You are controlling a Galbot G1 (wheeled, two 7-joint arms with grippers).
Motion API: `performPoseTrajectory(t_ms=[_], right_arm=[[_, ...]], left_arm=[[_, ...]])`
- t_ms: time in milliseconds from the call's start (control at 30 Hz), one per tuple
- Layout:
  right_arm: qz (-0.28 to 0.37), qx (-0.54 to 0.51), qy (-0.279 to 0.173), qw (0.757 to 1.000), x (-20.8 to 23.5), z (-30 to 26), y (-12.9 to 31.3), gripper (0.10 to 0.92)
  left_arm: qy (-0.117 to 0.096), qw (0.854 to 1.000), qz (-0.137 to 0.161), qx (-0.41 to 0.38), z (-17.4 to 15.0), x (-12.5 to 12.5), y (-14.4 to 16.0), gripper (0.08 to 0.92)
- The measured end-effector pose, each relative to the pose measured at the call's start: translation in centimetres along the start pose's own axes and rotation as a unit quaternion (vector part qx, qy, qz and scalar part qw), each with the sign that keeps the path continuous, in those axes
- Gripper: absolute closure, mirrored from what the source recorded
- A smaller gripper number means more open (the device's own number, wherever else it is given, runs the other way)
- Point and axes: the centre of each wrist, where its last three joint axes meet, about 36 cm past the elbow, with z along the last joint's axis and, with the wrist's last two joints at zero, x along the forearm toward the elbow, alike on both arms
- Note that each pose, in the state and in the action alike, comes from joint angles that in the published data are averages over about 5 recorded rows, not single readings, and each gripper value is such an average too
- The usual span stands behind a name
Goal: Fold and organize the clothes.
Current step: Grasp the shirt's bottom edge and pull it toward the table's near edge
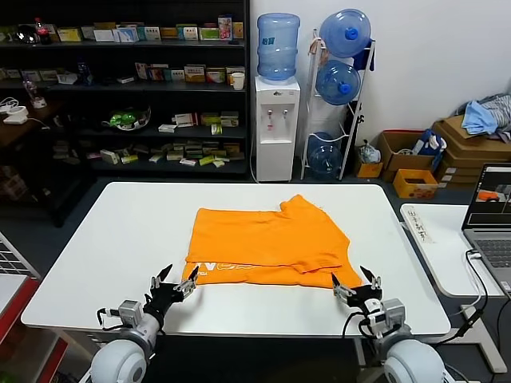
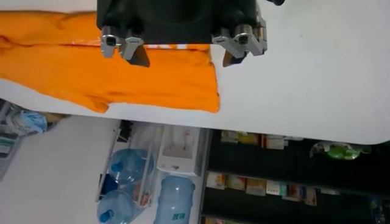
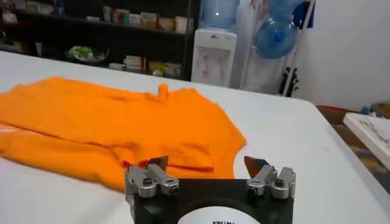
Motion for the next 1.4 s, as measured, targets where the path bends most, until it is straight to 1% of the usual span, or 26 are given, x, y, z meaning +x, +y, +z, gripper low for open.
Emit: performPoseTrajectory(t_ms=[267, 633, 700, 833, 933, 1033, 1333, 1400], right_arm=[[0.007, -0.015, 0.014, 1.000, 0.0, 0.8, -0.4, 0.200], [0.005, -0.029, 0.023, 0.999, -0.9, 0.8, -0.2, 0.201], [0.005, -0.031, 0.025, 0.999, -1.2, 0.9, -0.2, 0.219], [0.004, -0.035, 0.027, 0.999, -1.7, 0.9, -0.1, 0.316], [0.004, -0.035, 0.028, 0.999, -1.9, 1.0, -0.1, 0.402], [0.005, -0.035, 0.028, 0.999, -1.9, 0.9, -0.2, 0.489], [0.011, -0.031, 0.029, 0.999, -1.6, 1.0, -0.5, 0.749], [0.012, -0.031, 0.029, 0.999, -1.5, 1.0, -0.6, 0.818]], left_arm=[[0.007, 1.000, -0.001, 0.005, 0.9, 0.0, 0.0, 0.177], [0.030, 0.999, -0.012, 0.006, 1.6, -0.7, 0.8, 0.177], [0.033, 0.999, -0.014, 0.007, 1.7, -0.9, 1.0, 0.177], [0.039, 0.999, -0.016, 0.009, 1.9, -1.1, 1.1, 0.177], [0.041, 0.999, -0.017, 0.010, 2.0, -1.1, 1.2, 0.208], [0.042, 0.999, -0.017, 0.010, 2.1, -1.2, 1.2, 0.283], [0.042, 0.999, -0.011, 0.016, 2.2, -1.4, 0.8, 0.543], [0.042, 0.999, -0.010, 0.017, 2.2, -1.4, 0.8, 0.604]])
